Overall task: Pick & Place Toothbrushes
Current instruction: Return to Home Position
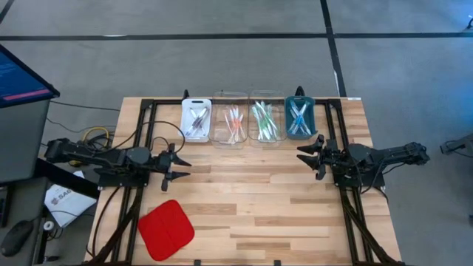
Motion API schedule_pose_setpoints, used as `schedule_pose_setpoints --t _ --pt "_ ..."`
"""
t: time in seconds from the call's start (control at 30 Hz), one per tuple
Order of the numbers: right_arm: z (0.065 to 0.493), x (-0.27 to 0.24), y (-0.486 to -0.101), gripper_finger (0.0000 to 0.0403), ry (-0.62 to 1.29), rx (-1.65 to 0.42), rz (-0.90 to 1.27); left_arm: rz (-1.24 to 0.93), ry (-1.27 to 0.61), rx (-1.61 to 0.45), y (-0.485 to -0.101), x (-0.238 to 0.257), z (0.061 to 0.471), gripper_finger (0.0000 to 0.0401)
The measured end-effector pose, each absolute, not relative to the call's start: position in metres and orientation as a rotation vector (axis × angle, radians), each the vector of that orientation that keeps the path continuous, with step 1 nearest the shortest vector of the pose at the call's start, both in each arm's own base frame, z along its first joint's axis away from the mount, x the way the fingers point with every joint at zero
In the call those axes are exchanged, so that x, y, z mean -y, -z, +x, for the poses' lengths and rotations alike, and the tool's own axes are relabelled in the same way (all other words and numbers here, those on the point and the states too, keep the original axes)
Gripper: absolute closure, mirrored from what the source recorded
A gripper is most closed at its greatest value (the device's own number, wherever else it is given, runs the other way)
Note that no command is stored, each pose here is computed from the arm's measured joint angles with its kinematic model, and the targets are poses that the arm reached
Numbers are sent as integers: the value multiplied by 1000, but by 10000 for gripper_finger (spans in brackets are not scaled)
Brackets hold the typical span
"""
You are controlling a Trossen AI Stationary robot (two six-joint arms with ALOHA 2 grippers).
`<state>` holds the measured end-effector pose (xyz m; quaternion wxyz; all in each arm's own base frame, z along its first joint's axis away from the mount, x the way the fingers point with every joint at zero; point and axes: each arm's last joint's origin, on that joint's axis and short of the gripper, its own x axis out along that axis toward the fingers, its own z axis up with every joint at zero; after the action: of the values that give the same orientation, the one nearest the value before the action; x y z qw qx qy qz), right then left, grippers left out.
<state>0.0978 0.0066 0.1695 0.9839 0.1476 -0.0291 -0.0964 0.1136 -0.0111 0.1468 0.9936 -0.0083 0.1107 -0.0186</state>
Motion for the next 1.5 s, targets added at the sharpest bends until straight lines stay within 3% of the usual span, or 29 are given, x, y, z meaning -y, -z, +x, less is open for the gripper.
schedule_pose_setpoints --t 1.5 --pt "98 -7 -170 233 194 59 297 -19 38 -204 -149 11 114 248"
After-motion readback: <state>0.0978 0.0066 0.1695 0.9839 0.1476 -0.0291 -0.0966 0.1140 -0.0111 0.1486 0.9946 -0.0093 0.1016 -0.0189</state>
